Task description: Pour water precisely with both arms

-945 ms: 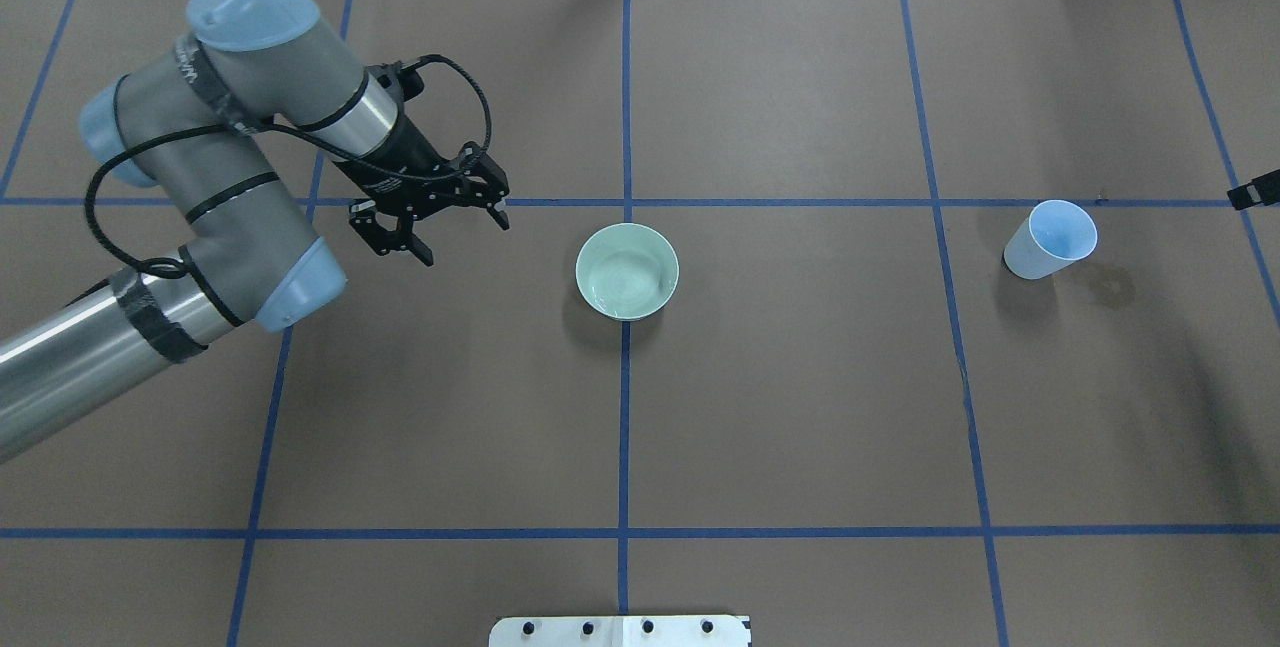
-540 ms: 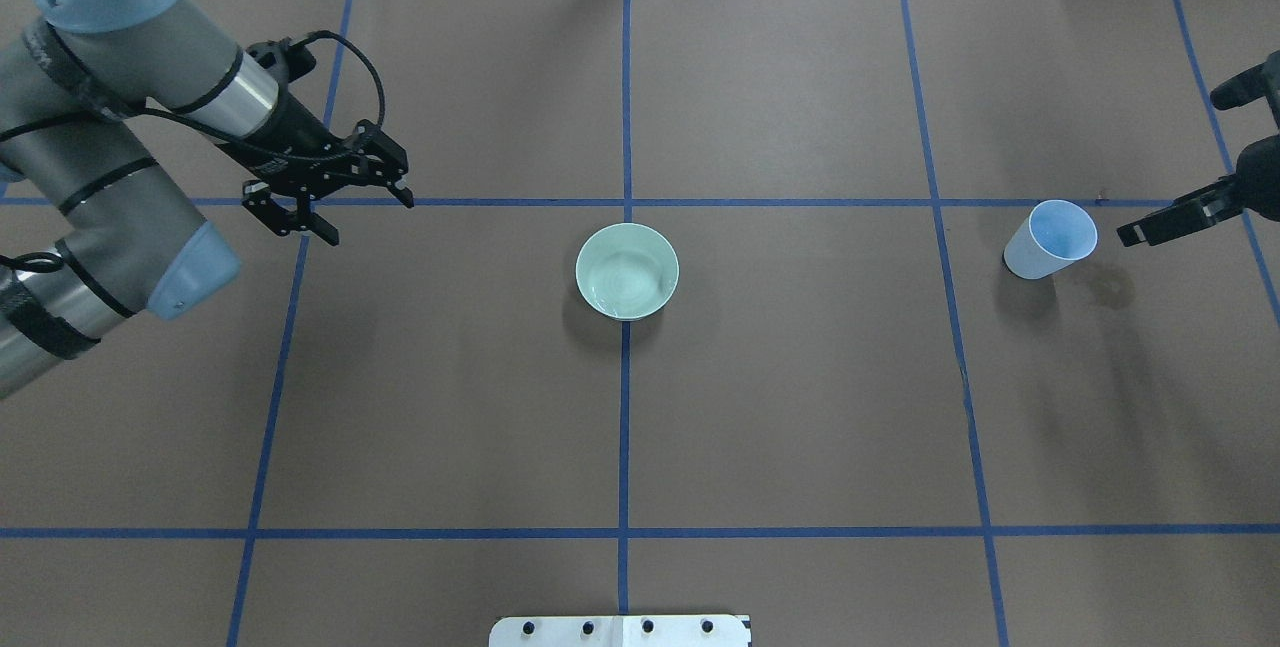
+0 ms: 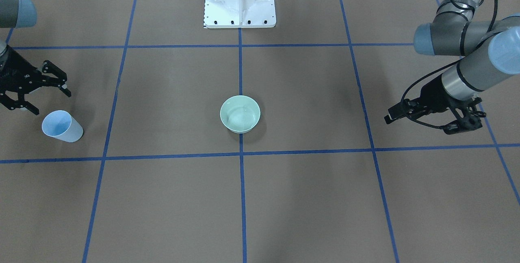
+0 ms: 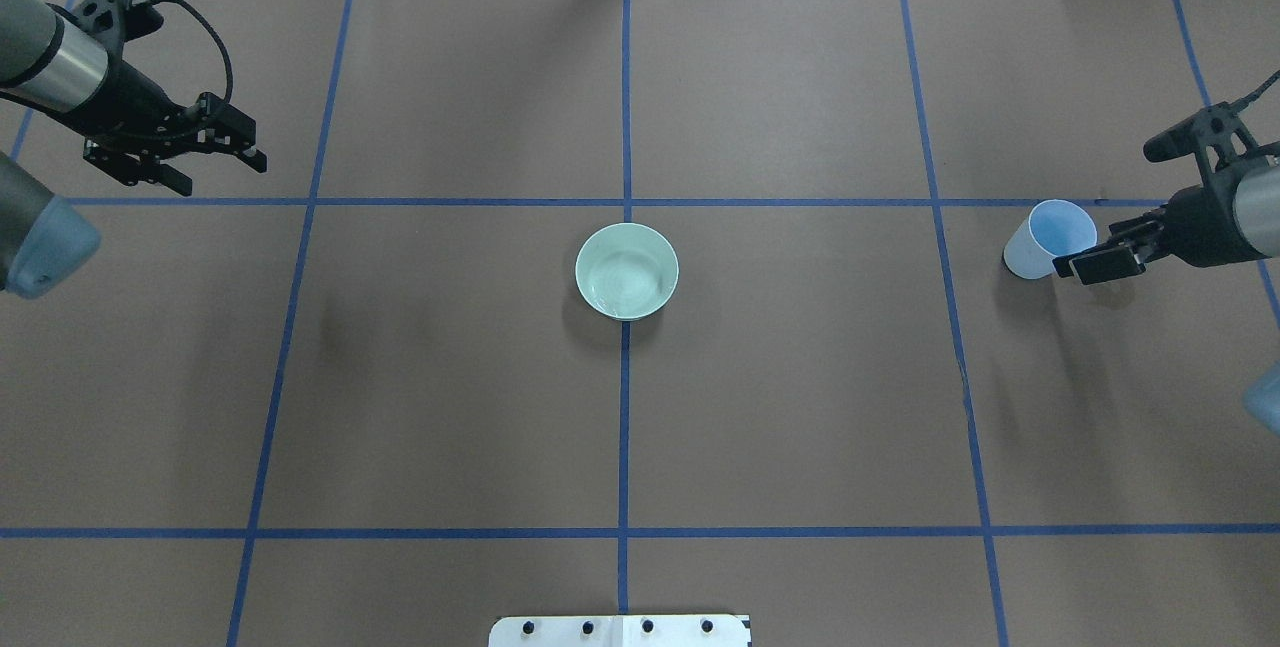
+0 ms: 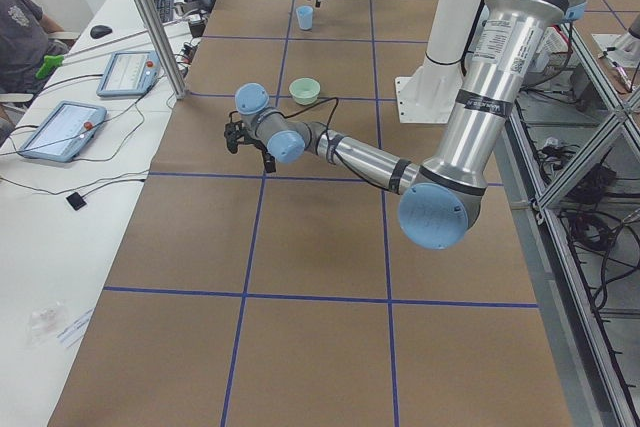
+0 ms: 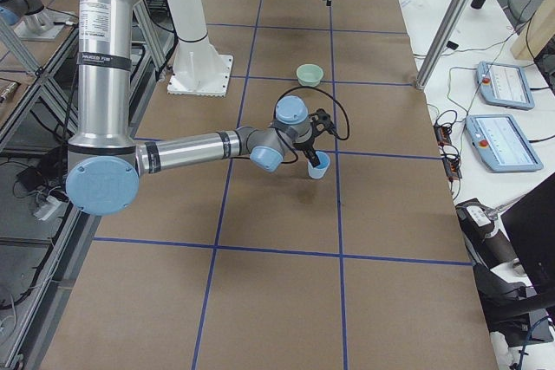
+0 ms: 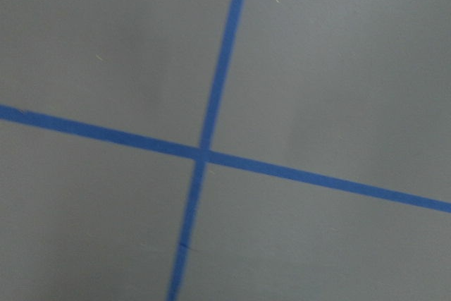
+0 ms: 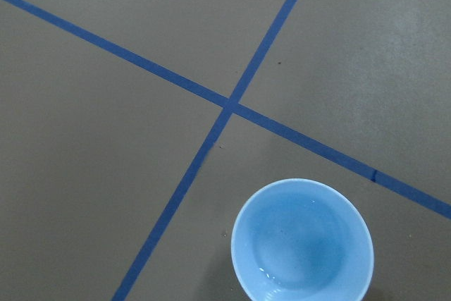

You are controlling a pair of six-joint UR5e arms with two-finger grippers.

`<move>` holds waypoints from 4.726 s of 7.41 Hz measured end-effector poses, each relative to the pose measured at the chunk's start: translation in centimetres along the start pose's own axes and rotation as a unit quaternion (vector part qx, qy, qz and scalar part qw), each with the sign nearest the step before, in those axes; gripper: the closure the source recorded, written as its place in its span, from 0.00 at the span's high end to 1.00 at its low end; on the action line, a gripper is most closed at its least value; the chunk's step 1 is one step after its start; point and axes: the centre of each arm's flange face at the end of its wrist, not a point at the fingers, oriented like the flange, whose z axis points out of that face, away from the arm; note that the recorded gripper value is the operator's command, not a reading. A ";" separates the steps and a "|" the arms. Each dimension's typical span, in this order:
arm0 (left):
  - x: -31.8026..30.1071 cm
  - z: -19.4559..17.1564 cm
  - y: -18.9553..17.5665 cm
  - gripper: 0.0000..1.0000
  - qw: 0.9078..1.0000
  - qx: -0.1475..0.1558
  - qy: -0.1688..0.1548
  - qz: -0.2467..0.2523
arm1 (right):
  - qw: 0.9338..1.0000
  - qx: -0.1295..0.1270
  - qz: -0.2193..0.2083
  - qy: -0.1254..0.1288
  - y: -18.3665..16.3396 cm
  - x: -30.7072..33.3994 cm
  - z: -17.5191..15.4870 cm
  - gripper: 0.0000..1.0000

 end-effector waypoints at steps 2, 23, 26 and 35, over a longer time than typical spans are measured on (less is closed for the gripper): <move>-3.9 -1.0 -1.1 1.00 0.996 0.033 -0.034 0.073 | 0.999 0.041 -0.021 0.004 3.2 1.7 0.5 0.99; -11.0 -1.3 -1.0 1.00 0.985 0.057 -0.101 0.131 | 0.991 0.128 -0.022 0.045 3.5 1.5 8.8 0.93; -11.1 -1.3 -1.0 1.00 0.985 0.057 -0.102 0.130 | 0.990 0.130 -0.023 0.043 3.4 1.4 8.8 0.36; -11.5 -0.7 -1.0 1.00 0.989 0.055 -0.102 0.087 | 0.989 0.139 -0.026 0.049 -8.4 -7.7 8.1 0.22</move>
